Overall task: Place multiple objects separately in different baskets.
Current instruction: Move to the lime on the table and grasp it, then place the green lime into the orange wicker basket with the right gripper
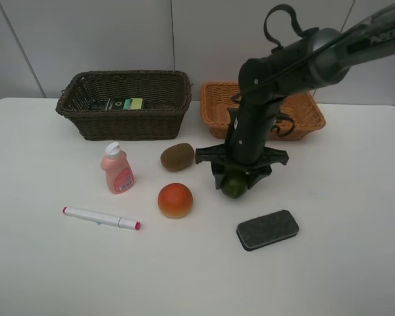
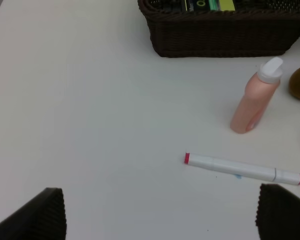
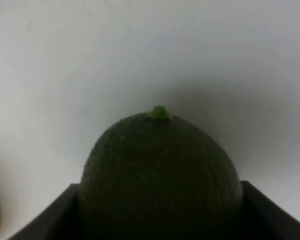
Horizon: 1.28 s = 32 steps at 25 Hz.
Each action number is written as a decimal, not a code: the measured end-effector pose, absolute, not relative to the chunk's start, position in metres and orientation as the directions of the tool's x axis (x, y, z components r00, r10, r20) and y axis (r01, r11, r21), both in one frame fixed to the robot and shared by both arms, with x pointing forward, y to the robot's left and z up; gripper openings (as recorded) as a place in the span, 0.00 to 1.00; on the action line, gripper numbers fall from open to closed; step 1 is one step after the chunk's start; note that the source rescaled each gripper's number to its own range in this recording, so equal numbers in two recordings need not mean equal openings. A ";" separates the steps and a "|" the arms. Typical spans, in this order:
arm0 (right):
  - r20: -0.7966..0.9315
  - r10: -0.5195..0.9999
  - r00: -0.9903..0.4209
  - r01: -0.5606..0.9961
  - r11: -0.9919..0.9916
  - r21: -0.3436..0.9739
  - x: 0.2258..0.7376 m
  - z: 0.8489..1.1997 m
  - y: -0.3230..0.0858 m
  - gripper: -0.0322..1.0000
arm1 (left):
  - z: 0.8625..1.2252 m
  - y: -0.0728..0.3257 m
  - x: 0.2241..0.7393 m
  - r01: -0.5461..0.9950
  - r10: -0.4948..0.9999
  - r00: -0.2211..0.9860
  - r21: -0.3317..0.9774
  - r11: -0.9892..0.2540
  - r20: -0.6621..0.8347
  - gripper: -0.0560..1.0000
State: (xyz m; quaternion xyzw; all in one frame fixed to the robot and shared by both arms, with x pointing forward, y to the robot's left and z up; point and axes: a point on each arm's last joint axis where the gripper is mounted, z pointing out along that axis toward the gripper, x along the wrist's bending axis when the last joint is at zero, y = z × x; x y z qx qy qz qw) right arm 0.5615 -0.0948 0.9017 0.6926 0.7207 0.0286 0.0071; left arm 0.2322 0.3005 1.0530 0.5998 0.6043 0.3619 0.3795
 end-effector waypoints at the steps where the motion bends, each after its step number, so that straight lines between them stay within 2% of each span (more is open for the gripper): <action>1: 0.033 0.999 -0.041 0.998 0.039 0.058 0.562 0.908 -0.095 0.46 | 1.053 0.300 0.232 0.450 1.000 0.008 0.893 0.018 -0.025 1.00; 7: -0.013 0.996 -0.090 0.978 0.091 0.188 0.579 0.976 -0.096 0.46 | 1.053 0.300 0.232 0.450 1.000 0.008 0.893 0.018 -0.025 1.00; 11: -0.040 0.997 -0.065 0.958 0.074 0.277 0.601 1.016 -0.104 0.46 | 1.053 0.300 0.232 0.450 1.000 0.008 0.893 0.018 -0.025 1.00; 15: -0.026 1.000 -0.015 0.933 0.023 0.359 0.622 1.040 -0.118 0.46 | 1.053 0.300 0.232 0.450 1.000 0.008 0.893 0.018 -0.025 1.00; 18: -0.003 1.000 0.026 0.912 -0.023 0.410 0.641 1.041 -0.134 0.46 | 1.053 0.300 0.232 0.450 1.000 0.008 0.893 0.018 -0.025 1.00; 23: 0.031 0.998 0.058 0.857 -0.066 0.511 0.673 1.023 -0.157 0.46 | 1.053 0.300 0.232 0.450 1.000 0.008 0.893 0.018 -0.025 1.00; 27: 0.053 0.998 0.042 0.816 -0.065 0.574 0.688 1.013 -0.160 0.46 | 1.053 0.300 0.232 0.450 1.000 0.008 0.893 0.018 -0.025 1.00; 32: 0.059 0.998 0.013 0.807 -0.045 0.589 0.698 0.991 -0.155 0.46 | 1.053 0.300 0.232 0.450 1.000 0.008 0.893 0.018 -0.025 1.00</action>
